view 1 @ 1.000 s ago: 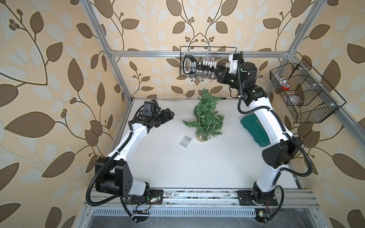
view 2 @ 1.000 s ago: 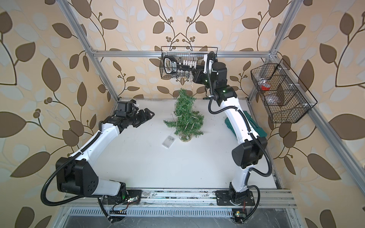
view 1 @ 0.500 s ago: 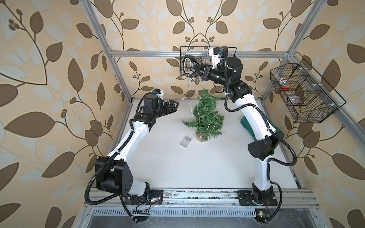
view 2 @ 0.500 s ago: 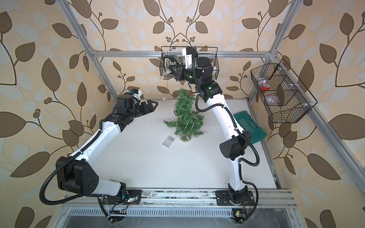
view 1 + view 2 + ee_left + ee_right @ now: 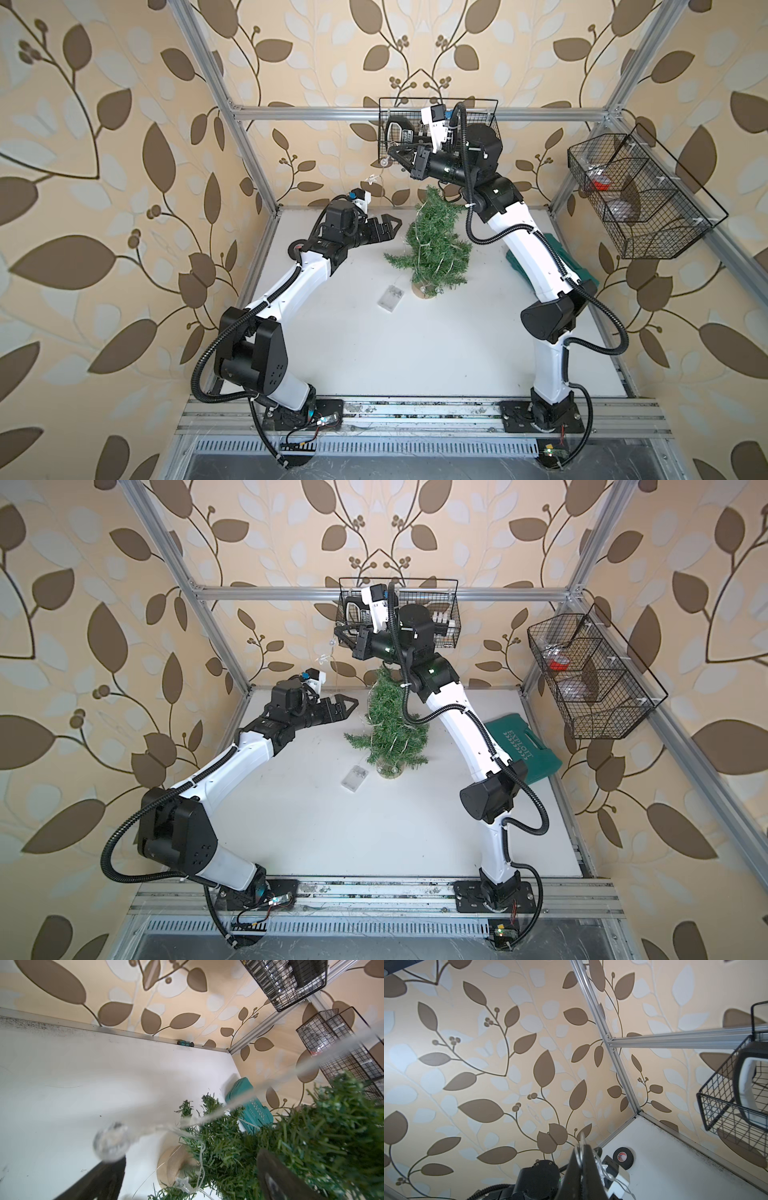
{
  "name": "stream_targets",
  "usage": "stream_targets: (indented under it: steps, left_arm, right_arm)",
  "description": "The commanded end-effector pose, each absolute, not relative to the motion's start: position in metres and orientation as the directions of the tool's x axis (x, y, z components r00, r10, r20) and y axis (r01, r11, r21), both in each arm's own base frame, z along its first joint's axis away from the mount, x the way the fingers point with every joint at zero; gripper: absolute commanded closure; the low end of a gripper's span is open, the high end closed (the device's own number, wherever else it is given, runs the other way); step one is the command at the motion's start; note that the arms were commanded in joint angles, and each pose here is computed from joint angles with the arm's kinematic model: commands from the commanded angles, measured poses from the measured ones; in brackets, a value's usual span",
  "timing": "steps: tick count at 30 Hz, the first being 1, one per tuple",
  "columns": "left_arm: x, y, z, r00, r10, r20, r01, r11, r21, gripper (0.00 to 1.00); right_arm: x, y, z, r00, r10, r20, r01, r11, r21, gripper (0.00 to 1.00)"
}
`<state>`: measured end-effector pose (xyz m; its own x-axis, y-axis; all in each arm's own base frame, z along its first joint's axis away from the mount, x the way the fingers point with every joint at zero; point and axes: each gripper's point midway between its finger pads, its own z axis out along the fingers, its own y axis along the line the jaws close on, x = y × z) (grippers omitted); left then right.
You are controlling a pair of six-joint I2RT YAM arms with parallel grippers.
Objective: Remove string lights from the small christmas tree
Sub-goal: Remove the light string from the Christmas tree.
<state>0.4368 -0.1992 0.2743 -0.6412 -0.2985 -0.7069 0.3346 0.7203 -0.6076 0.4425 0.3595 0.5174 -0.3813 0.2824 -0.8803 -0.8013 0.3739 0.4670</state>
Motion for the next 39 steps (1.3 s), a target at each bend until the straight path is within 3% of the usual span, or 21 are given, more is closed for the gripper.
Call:
stream_targets:
  steps: [1, 5, 10, 13, 27, 39]
  left_arm:
    - [0.450, -0.203, 0.296, -0.607, -0.343, -0.717, 0.357, 0.689, -0.631, 0.04]
    - [0.460, -0.204, 0.287, -0.619, -0.362, -0.697, 0.323, 0.691, -0.646, 0.12]
    - [0.464, -0.200, 0.285, -0.640, -0.358, -0.680, 0.277, 0.718, -0.639, 0.36]
    - [0.461, -0.192, 0.283, -0.636, -0.354, -0.685, 0.246, 0.749, -0.616, 0.42]
    - [0.403, -0.139, 0.329, -0.571, -0.319, -0.757, 0.137, 0.872, -0.470, 0.98]
    - [0.374, -0.144, 0.347, -0.605, -0.367, -0.707, 0.152, 0.818, -0.555, 1.00]
  right_arm:
    - [0.406, 0.363, 0.554, -0.326, 0.289, -0.900, -0.861, 0.302, 0.409, 1.00]
    - [0.390, 0.361, 0.561, -0.318, 0.287, -0.904, -0.872, 0.287, 0.398, 1.00]
    - [0.379, 0.350, 0.560, -0.294, 0.272, -0.916, -0.868, 0.325, 0.375, 1.00]
    - [0.375, 0.345, 0.551, -0.294, 0.264, -0.919, -0.863, 0.339, 0.373, 1.00]
    - [0.352, 0.327, 0.544, -0.308, 0.257, -0.916, -0.853, 0.353, 0.386, 1.00]
    - [0.335, 0.311, 0.519, -0.351, 0.225, -0.909, -0.822, 0.392, 0.414, 1.00]
